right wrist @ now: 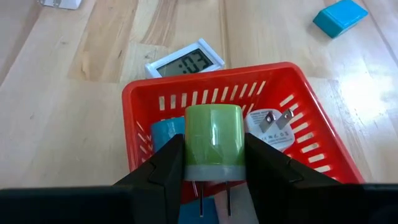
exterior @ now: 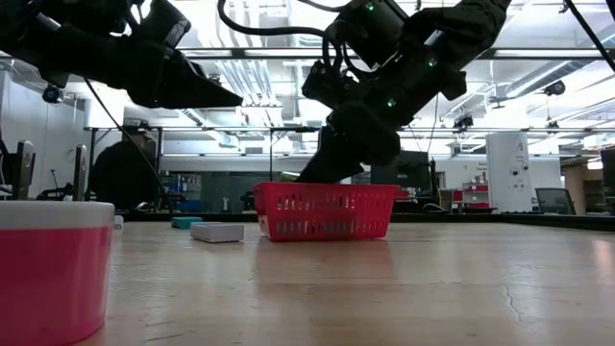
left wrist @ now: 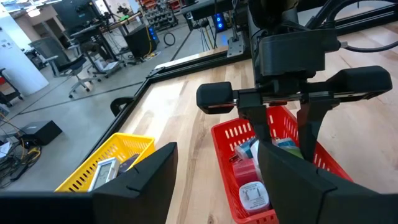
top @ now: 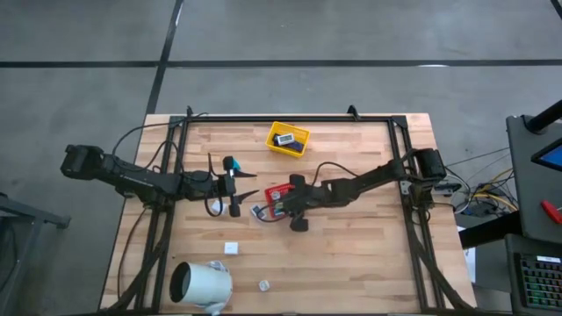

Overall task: Pick & Place Office items
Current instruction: Put the green and white charger adapter into the red bin

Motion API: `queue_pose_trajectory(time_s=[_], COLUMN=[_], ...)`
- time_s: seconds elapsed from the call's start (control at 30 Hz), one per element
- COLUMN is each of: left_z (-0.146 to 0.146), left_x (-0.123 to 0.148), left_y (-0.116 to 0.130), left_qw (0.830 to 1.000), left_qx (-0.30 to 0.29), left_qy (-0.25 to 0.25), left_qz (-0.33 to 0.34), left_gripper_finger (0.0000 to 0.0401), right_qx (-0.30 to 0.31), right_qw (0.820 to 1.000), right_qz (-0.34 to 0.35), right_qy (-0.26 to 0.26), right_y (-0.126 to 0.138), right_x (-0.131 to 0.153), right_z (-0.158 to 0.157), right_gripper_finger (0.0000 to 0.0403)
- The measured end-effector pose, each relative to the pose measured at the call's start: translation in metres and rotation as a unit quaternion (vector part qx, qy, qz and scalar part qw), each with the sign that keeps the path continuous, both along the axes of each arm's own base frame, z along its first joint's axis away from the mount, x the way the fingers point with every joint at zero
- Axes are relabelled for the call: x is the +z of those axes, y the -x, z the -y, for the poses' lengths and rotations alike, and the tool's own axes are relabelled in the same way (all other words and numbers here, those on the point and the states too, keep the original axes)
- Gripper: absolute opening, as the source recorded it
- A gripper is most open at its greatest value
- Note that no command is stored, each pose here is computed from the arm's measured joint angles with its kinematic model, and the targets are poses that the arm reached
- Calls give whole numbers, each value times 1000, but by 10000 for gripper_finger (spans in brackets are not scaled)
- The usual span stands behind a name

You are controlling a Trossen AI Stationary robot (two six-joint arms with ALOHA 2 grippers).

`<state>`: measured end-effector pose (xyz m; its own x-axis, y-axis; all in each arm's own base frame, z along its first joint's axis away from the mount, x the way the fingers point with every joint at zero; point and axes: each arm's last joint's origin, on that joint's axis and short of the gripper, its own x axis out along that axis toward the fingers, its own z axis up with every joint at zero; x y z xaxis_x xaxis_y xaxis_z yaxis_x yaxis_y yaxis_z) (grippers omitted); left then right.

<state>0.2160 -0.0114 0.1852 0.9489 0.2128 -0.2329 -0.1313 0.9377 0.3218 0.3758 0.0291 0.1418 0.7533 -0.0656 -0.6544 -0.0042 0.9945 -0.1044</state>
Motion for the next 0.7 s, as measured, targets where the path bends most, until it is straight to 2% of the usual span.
queue_pose_trajectory(time_s=[0.17, 0.27, 0.7], left_z=[0, 0, 0], left_x=[0, 0, 0], left_y=[0, 0, 0], left_qw=[1000, 1000, 1000], left_qx=[0, 0, 0], left_qy=[0, 0, 0], left_qz=[0, 0, 0], left_gripper_finger=[227, 227, 227], right_qx=[-8, -9, -2], right_qw=[1000, 1000, 1000], right_qz=[-4, -6, 13], right_qy=[-3, -2, 3], right_y=[0, 1, -2], right_x=[-1, -1, 1], right_z=[3, 4, 4], right_gripper_finger=[204, 227, 242])
